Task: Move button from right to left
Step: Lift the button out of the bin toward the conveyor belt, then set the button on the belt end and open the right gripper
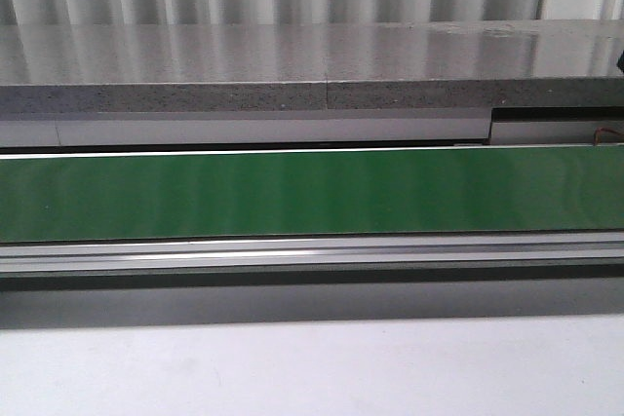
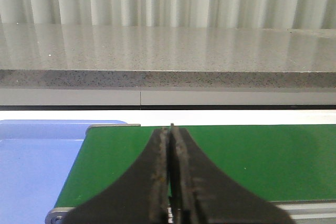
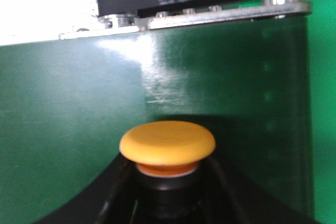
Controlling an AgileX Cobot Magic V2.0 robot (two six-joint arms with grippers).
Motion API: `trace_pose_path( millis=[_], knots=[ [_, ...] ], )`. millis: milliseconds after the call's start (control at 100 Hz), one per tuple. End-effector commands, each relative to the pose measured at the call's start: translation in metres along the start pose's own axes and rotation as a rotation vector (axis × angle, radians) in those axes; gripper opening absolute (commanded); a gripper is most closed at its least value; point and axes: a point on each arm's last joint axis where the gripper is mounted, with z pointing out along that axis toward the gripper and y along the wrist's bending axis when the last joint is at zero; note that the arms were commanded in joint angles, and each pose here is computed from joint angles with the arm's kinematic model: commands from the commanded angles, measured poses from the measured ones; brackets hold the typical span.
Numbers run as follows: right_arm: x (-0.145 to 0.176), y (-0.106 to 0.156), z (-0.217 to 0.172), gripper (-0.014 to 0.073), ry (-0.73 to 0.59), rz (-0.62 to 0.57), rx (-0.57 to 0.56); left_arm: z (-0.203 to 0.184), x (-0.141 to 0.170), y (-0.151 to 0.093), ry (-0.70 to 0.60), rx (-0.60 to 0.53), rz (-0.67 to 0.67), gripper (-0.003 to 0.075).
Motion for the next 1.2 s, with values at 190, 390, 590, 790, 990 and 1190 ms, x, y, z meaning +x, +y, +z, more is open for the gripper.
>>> trace_pose_path(
  millis=[190,390,590,790,990,1190],
  knots=[
    [-0.008,0.002,-0.019,0.0573,-0.080,-0.008,0.001,-0.002,-0.001,-0.001,-0.094,0.019,-0.012,-0.0020],
    [-0.011,0.011,-0.032,0.0584,-0.142,-0.024,-0.009,-0.002,-0.001,-0.001,-0.094,0.019,-0.012,-0.0020],
    [-0.009,0.043,-0.070,0.0583,-0.276,-0.123,-0.038,-0.002,-0.001,-0.001,-0.094,0.019,-0.012,-0.0020],
    [0.006,0.065,-0.125,0.0583,-0.416,-0.210,-0.058,-0.002,-0.001,-0.001,-0.094,0.019,-0.012,-0.0020],
    [0.044,0.061,-0.166,0.0583,-0.543,-0.226,-0.052,-0.002,-0.001,-0.001,-0.094,0.019,-0.012,-0.0020],
    [0.101,0.052,-0.191,0.0583,-0.647,-0.246,-0.031,-0.002,-0.001,-0.001,-0.094,0.019,-0.012,-0.0020]
  ],
)
